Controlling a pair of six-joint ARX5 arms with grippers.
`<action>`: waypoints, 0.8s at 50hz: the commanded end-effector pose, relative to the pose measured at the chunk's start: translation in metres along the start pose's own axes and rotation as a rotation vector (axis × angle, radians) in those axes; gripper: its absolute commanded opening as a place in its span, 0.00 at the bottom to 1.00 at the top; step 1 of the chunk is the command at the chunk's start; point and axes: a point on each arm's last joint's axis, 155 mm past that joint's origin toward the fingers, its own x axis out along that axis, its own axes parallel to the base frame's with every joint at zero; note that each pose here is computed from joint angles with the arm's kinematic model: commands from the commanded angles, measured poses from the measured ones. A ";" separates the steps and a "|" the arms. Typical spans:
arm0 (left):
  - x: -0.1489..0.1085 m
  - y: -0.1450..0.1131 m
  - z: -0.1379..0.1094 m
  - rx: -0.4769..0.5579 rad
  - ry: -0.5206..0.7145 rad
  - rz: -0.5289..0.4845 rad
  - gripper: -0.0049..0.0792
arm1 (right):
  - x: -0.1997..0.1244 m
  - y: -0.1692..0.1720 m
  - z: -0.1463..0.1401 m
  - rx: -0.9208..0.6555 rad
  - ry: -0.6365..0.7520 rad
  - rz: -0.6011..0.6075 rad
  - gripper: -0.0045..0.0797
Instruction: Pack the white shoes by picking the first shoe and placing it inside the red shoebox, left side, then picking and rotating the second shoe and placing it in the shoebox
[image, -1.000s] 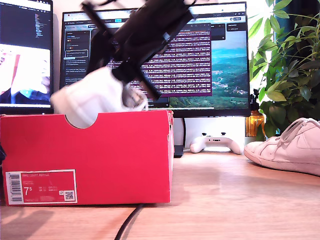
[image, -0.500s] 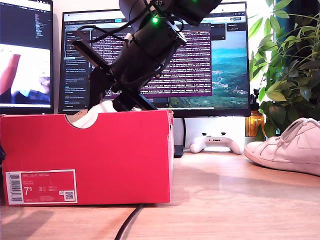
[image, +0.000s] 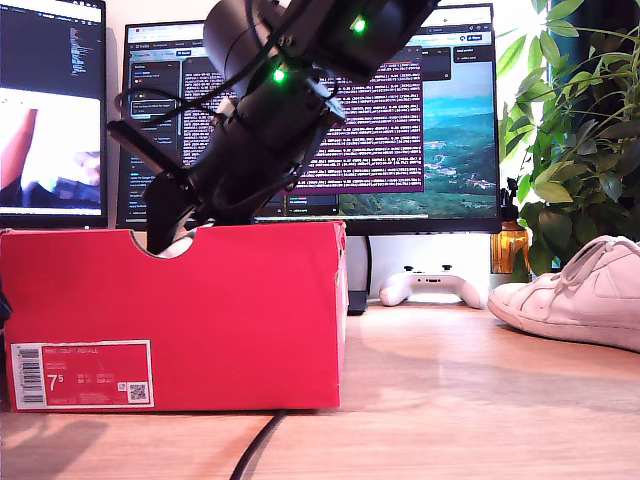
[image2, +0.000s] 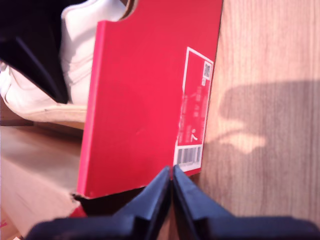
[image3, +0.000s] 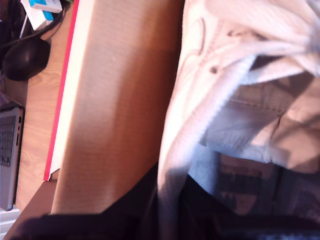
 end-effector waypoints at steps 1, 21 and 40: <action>0.001 0.000 0.001 0.000 -0.005 -0.001 0.03 | -0.002 0.019 0.012 -0.021 -0.037 0.050 0.24; 0.001 -0.002 0.000 -0.001 0.000 -0.010 0.03 | -0.013 0.057 0.036 -0.075 -0.080 0.167 0.42; 0.001 -0.002 0.000 -0.001 -0.001 -0.009 0.03 | -0.070 0.016 0.086 -0.096 0.065 0.003 0.42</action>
